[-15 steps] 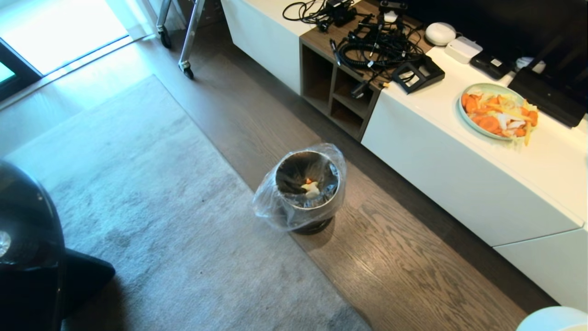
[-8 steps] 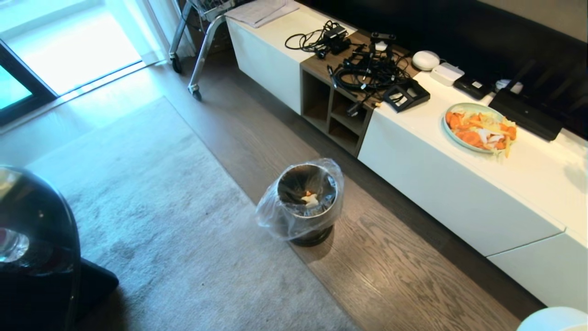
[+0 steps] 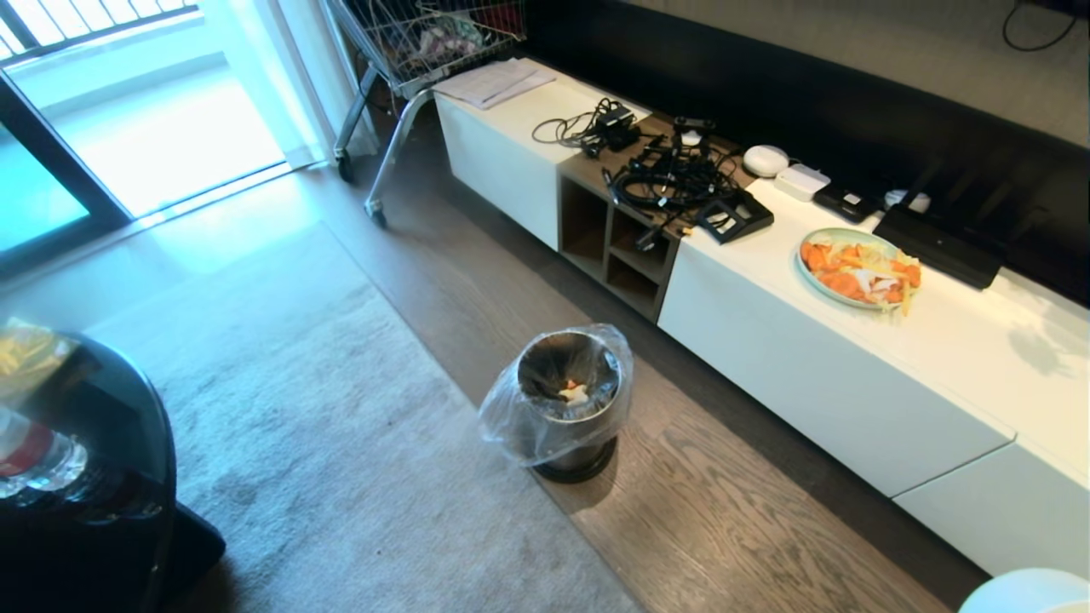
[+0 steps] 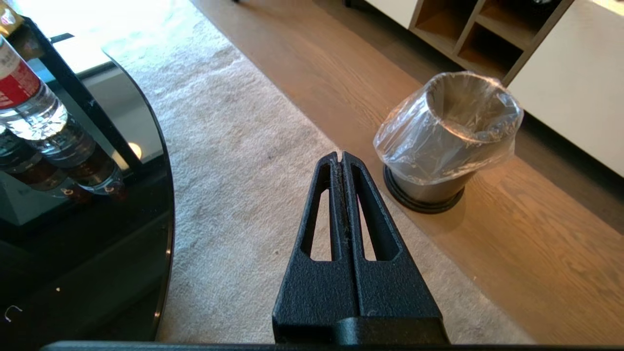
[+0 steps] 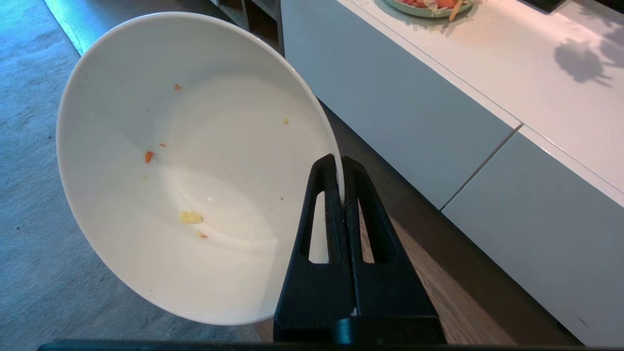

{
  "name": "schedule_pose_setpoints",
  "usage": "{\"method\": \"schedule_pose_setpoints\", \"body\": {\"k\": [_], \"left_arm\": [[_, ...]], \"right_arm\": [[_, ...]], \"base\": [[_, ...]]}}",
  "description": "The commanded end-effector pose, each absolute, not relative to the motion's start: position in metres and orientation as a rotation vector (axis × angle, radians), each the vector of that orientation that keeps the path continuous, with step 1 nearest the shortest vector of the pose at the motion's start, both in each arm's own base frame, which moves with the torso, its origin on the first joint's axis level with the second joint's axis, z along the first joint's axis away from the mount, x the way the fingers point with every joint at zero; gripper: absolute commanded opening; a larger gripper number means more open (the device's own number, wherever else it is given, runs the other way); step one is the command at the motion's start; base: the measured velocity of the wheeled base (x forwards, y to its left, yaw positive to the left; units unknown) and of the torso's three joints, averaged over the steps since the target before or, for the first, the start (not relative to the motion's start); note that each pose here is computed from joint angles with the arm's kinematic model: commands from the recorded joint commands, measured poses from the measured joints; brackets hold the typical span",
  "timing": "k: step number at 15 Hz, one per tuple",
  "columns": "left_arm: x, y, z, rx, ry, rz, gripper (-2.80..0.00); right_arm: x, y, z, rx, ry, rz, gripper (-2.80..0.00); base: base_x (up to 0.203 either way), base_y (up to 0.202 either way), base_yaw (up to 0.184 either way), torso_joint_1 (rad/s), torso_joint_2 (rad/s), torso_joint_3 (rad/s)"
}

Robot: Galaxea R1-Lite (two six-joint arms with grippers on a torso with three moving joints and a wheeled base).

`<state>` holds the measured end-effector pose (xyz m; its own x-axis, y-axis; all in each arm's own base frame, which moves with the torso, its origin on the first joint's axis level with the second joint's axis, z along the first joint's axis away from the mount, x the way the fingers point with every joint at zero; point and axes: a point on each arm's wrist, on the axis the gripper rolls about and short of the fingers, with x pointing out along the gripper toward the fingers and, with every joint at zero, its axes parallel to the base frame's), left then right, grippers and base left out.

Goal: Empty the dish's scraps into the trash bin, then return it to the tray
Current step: Put the bowl back to the table

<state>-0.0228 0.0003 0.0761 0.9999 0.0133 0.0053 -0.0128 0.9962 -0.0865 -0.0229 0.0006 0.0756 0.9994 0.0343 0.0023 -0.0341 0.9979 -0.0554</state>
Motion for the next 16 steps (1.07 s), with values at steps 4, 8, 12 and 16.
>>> {"method": "schedule_pose_setpoints", "body": {"k": [4,8,12,16], "left_arm": [[-0.0228,0.0003,0.0761,-0.087,-0.007,0.014,-2.8],[-0.0228,0.0003,0.0761,-0.087,-0.007,0.014,-2.8],[-0.0228,0.0003,0.0761,-0.087,-0.007,0.014,-2.8],[-0.0228,0.0003,0.0761,-0.087,-0.007,0.014,-2.8]], "right_arm": [[-0.0228,0.0006,0.0756,-0.057,-0.003,0.035,-2.8],[-0.0228,0.0006,0.0756,-0.057,-0.003,0.035,-2.8],[-0.0228,0.0006,0.0756,-0.055,-0.003,0.035,-2.8],[-0.0228,0.0006,0.0756,-0.057,-0.003,0.035,-2.8]], "base": [[0.0,0.0,0.0,0.001,0.0,0.203],[0.0,0.0,0.0,0.001,0.0,0.205],[0.0,0.0,0.0,0.001,0.0,0.2],[0.0,0.0,0.0,0.003,0.0,0.194]]}}
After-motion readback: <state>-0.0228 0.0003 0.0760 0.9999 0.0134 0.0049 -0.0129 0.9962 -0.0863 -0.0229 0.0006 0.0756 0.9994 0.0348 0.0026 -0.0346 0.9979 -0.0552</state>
